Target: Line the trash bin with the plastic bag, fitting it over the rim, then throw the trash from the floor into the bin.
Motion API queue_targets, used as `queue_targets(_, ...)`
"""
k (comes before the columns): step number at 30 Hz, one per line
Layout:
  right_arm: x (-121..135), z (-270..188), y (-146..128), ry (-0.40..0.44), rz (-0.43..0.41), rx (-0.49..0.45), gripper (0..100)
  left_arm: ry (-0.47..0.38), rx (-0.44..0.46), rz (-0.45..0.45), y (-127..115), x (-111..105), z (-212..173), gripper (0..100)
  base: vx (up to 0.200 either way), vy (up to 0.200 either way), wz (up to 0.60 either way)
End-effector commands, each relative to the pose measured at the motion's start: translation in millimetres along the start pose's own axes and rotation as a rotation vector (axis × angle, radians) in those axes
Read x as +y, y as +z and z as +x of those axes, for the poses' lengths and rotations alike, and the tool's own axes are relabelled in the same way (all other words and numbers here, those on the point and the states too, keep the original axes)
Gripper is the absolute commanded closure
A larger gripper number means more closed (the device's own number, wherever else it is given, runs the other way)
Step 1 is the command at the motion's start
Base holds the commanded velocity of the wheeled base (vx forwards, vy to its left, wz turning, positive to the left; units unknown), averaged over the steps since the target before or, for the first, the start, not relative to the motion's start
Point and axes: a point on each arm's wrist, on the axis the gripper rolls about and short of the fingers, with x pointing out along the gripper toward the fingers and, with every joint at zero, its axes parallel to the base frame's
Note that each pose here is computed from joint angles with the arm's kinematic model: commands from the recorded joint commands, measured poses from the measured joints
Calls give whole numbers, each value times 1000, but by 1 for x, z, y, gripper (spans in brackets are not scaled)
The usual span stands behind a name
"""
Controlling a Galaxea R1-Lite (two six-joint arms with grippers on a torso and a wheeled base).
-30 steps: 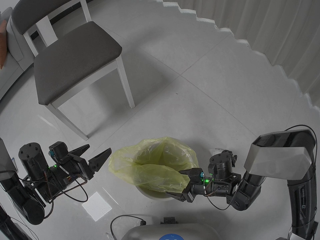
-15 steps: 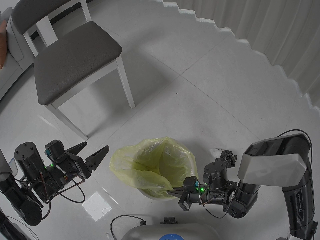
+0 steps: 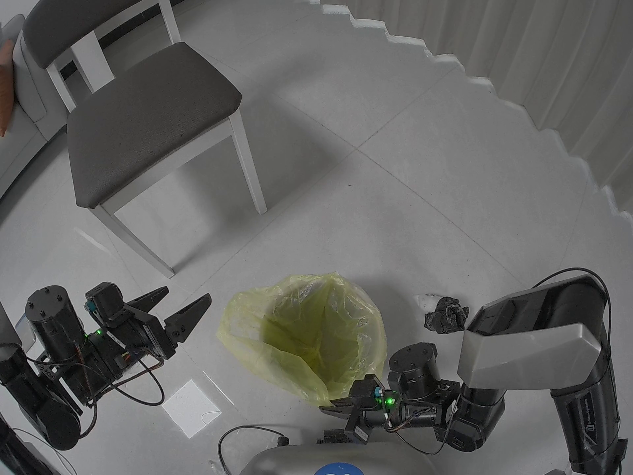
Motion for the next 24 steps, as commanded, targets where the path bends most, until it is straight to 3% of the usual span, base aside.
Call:
queue_targets(1, 11, 2, -3, 31, -8, 19, 100, 0, -7, 2, 0, 0, -1, 0, 0, 0, 0)
queue_targets(10, 23, 2, -4, 61, -22, 31, 100, 0, -7, 0, 0, 0, -1, 0, 0, 0, 0)
queue_targets(20, 14, 10, -9, 41, -9, 31, 100, -5, -7, 1, 0, -1, 0, 0, 0, 0, 0)
queue_targets(21, 13, 11, -9, 40, -9, 26, 0, -7, -6, -1, 0, -1, 0, 0, 0, 0, 0)
queue_targets(24, 13, 11, -7, 38, -9, 20, 0, -12, -8, 2, 0, -2, 1, 0, 0, 0, 0)
